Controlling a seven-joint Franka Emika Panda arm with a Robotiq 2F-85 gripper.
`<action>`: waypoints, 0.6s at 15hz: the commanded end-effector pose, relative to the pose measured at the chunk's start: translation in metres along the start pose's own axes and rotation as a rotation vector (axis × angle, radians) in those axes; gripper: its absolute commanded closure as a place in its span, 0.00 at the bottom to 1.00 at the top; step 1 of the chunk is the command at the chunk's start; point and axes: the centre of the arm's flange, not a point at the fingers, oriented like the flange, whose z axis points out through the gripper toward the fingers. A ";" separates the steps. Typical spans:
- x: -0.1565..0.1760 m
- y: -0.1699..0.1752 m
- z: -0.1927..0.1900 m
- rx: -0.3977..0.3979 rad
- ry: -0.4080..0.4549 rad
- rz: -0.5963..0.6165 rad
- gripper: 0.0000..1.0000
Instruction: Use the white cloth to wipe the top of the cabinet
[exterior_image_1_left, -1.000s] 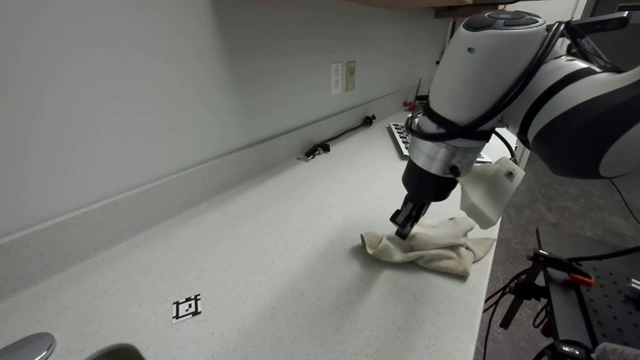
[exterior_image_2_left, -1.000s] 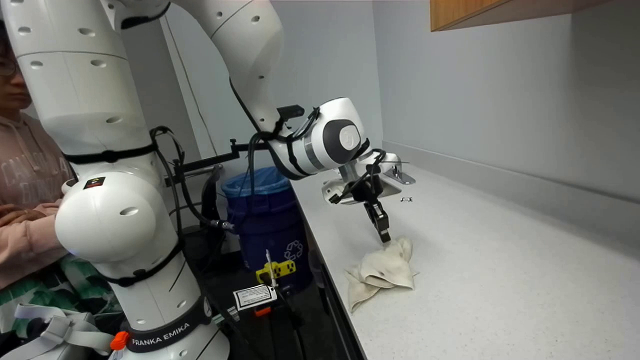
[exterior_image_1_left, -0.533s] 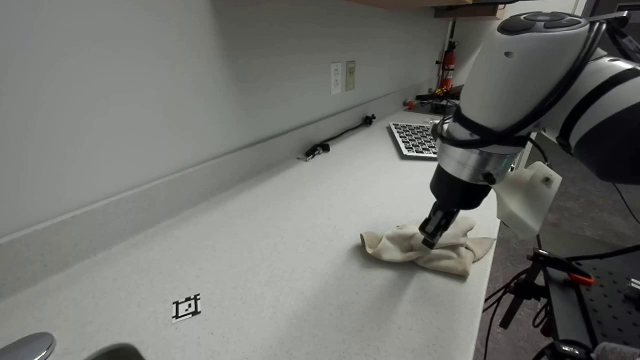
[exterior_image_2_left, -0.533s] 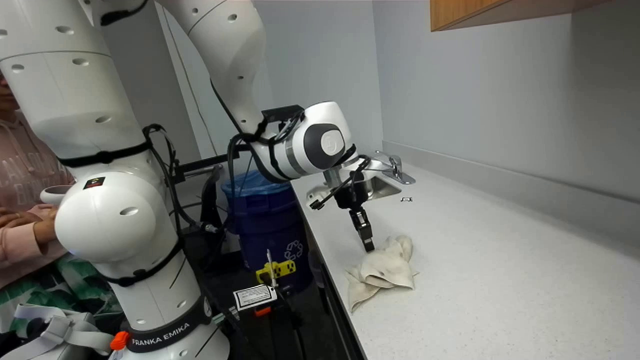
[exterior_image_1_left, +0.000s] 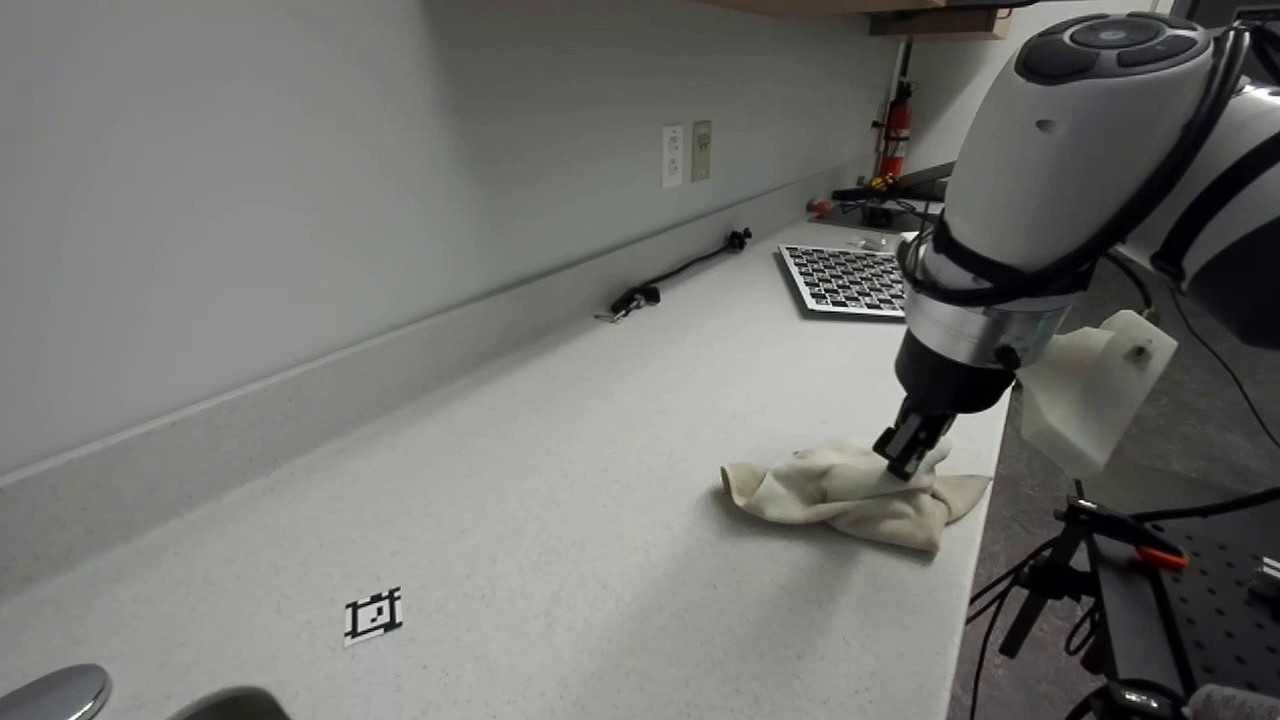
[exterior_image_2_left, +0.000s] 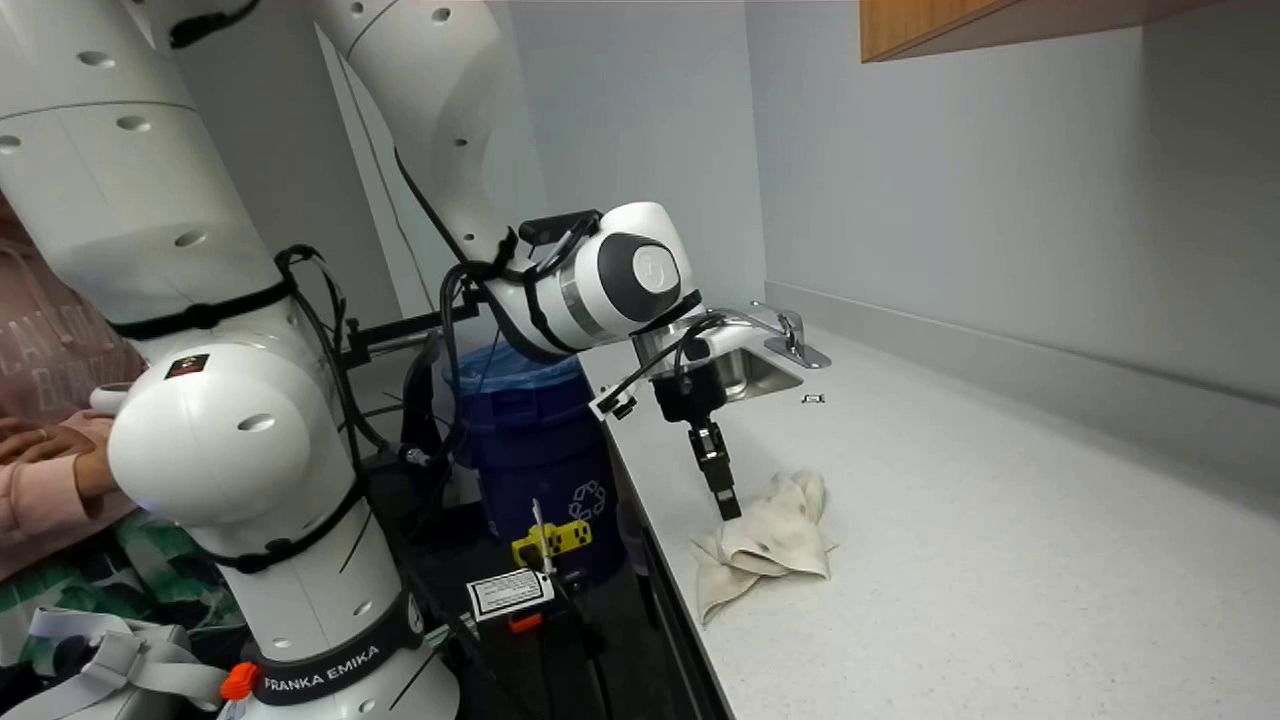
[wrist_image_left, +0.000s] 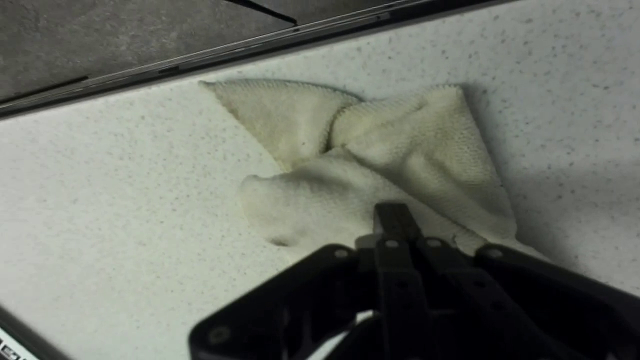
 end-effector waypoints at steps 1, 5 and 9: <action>-0.011 0.016 -0.005 -0.061 0.015 0.034 1.00; -0.011 0.018 -0.004 -0.069 0.007 0.052 1.00; 0.007 0.003 0.026 -0.032 0.002 0.038 1.00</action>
